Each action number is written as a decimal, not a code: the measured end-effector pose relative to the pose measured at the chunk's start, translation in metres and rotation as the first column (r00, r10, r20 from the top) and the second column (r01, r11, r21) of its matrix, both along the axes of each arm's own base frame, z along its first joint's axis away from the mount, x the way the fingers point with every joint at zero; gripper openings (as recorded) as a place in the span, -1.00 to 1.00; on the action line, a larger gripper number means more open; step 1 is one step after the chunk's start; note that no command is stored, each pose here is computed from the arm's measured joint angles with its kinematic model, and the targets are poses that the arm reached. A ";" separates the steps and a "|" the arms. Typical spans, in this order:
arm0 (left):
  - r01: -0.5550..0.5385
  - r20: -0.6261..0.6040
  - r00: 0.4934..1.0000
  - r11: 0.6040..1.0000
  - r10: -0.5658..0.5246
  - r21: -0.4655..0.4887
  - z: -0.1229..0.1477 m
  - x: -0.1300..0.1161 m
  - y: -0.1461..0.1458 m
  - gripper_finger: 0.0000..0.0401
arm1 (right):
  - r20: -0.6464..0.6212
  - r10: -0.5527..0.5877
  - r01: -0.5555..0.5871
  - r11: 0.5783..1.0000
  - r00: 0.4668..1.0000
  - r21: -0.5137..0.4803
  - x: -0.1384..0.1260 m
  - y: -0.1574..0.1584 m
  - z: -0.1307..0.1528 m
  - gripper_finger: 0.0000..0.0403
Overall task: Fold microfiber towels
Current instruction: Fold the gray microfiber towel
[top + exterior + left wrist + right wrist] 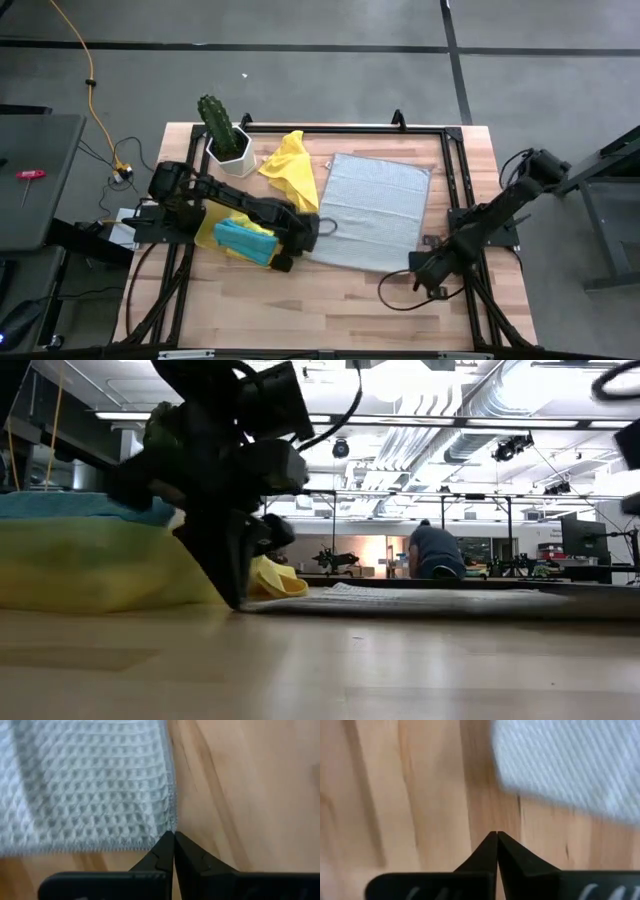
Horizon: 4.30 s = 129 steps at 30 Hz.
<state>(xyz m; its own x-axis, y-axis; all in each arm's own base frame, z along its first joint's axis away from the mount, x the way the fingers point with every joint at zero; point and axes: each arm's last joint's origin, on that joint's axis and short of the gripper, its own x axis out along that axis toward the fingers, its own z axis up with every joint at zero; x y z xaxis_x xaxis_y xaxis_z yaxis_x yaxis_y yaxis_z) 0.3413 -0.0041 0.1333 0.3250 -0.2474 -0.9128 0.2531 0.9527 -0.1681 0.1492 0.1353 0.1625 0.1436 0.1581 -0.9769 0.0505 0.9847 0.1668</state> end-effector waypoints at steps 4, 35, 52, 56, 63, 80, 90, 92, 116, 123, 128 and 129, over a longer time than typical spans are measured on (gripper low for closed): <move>-0.053 0.062 0.996 0.995 0.058 -0.079 0.024 -0.002 0.014 -1.00 | 0.064 -0.073 0.066 0.993 0.995 0.093 -0.010 -0.011 0.026 -1.00; -0.072 0.144 0.985 0.985 0.095 -0.156 0.056 -0.008 0.010 -1.00 | 0.160 0.032 -0.046 0.995 0.987 0.087 0.024 0.001 -0.001 -0.12; -0.071 0.141 0.986 0.985 0.094 -0.157 0.055 -0.008 0.008 -1.00 | 0.089 0.040 -0.039 0.999 0.995 -0.009 0.033 0.006 -0.029 -0.30; -0.070 0.142 0.986 0.985 0.093 -0.156 0.055 -0.008 0.008 -1.00 | 0.067 0.037 -0.035 0.999 0.997 -0.040 0.030 0.004 -0.031 -0.58; -0.072 0.143 0.985 0.986 0.094 -0.152 0.055 -0.008 0.009 -1.00 | 0.037 0.041 -0.040 0.999 0.998 -0.026 0.031 0.006 -0.028 -0.95; -0.074 0.097 0.988 0.915 0.122 -0.396 0.075 -0.009 0.007 -1.00 | 0.134 0.020 -0.059 0.954 0.991 0.294 0.017 0.002 0.052 -1.00; -0.113 0.195 0.964 0.943 0.180 -0.312 0.110 0.003 0.041 -1.00 | 0.269 -0.295 0.219 0.935 0.917 0.279 -0.016 -0.050 0.094 -1.00; -0.155 0.204 0.954 0.945 0.218 -0.287 0.113 0.002 0.056 -1.00 | 0.288 -0.361 0.305 0.926 0.887 0.221 -0.024 -0.064 0.096 -1.00; -0.593 0.208 0.781 0.804 0.588 -0.046 0.063 0.010 0.150 -1.00 | 0.258 -0.759 0.801 0.564 0.598 -0.200 -0.042 -0.135 0.037 -1.00; -0.641 0.220 0.752 0.767 0.622 0.023 0.052 0.014 0.154 -1.00 | 0.280 -0.789 0.837 0.526 0.547 -0.152 -0.036 -0.140 0.027 -1.00; -0.692 0.239 0.714 0.716 0.658 0.094 0.052 0.013 0.156 -1.00 | 0.302 -0.799 0.852 0.508 0.521 -0.127 -0.031 -0.143 0.027 -1.00; -0.704 0.238 0.703 0.703 0.671 0.099 0.052 0.012 0.158 -1.00 | 0.301 -0.803 0.856 0.501 0.514 -0.125 -0.031 -0.144 0.027 -1.00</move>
<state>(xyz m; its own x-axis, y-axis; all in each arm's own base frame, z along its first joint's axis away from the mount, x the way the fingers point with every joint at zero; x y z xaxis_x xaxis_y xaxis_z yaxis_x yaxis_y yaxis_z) 0.3533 0.1534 0.1851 0.4949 0.2602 -0.8291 -0.4763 0.8792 -0.0084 0.1186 -0.0082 0.1895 0.2585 -0.3511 -0.9000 0.8608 0.5065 0.0496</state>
